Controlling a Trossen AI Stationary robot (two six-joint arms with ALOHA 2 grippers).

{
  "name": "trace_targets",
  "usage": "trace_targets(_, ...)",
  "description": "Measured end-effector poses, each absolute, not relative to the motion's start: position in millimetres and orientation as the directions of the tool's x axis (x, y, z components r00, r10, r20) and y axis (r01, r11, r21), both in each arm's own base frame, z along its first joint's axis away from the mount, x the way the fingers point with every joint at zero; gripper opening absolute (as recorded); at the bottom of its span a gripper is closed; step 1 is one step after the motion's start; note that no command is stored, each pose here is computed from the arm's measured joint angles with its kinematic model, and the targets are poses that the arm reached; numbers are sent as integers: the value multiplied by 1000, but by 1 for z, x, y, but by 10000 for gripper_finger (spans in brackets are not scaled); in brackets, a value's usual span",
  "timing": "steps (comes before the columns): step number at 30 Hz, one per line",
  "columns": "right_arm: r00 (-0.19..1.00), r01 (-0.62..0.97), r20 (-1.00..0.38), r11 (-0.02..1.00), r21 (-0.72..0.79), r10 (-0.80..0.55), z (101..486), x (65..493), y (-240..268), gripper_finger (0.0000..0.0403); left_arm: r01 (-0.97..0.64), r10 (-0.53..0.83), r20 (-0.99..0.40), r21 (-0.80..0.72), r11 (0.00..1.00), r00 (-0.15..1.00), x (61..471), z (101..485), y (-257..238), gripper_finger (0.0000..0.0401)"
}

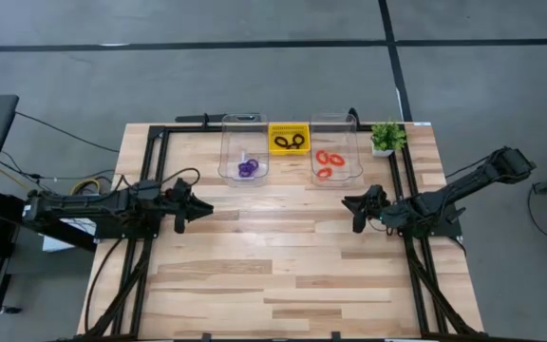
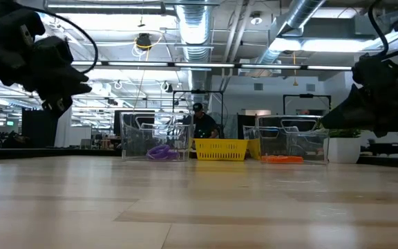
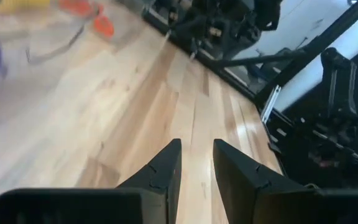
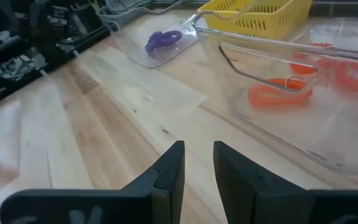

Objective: Sort spring keychains
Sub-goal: Return to Home Position

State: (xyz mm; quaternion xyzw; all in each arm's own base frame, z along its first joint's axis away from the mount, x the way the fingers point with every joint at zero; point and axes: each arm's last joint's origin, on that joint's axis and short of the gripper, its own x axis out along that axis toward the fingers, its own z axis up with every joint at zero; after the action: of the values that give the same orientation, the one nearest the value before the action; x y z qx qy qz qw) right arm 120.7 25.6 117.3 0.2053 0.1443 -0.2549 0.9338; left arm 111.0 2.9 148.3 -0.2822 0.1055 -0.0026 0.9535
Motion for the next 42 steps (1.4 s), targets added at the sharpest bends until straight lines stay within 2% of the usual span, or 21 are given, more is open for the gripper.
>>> trace_targets(5,827,555,-334,754,351,-453,121,122,24,76,-123,-25,-229,-611,782,973,114,146,4,90)
trace_targets(9,900,435,-139,868,238,-413,146,131,27,76,-114,15,-164,-611,784,986,117,152,5,90)
trace_targets(11,949,312,-8,937,159,-314,162,135,28,76,-94,20,-128,-600,794,992,118,155,5,90)
trace_targets(13,982,150,103,986,69,-156,174,136,29,76,-79,21,-105,-591,803,994,119,158,5,90)
trace_targets(15,985,2,172,1000,2,-2,180,137,29,76,-75,21,-98,-592,803,995,119,158,5,90)
trace_targets(17,974,-91,205,996,-23,94,184,136,26,76,-75,21,-98,-592,803,995,119,158,5,90)
trace_targets(21,957,-225,183,974,-15,224,186,133,17,76,-74,20,-97,-592,803,995,119,158,5,90)
trace_targets(23,962,-248,121,969,17,244,182,131,13,76,-74,20,-96,-592,803,995,119,158,5,90)
trace_targets(27,981,-192,18,978,81,191,173,123,4,76,-72,19,-94,-596,800,995,119,159,5,90)
trace_targets(32,979,-199,61,978,66,195,177,108,5,76,-63,13,-87,-607,792,996,119,159,5,90)
trace_targets(35,979,-205,36,976,77,202,173,98,6,76,-58,13,-78,-607,793,997,119,160,5,90)
trace_targets(42,998,-64,-17,991,114,66,168,97,5,76,-55,11,-76,-607,792,997,119,160,5,90)
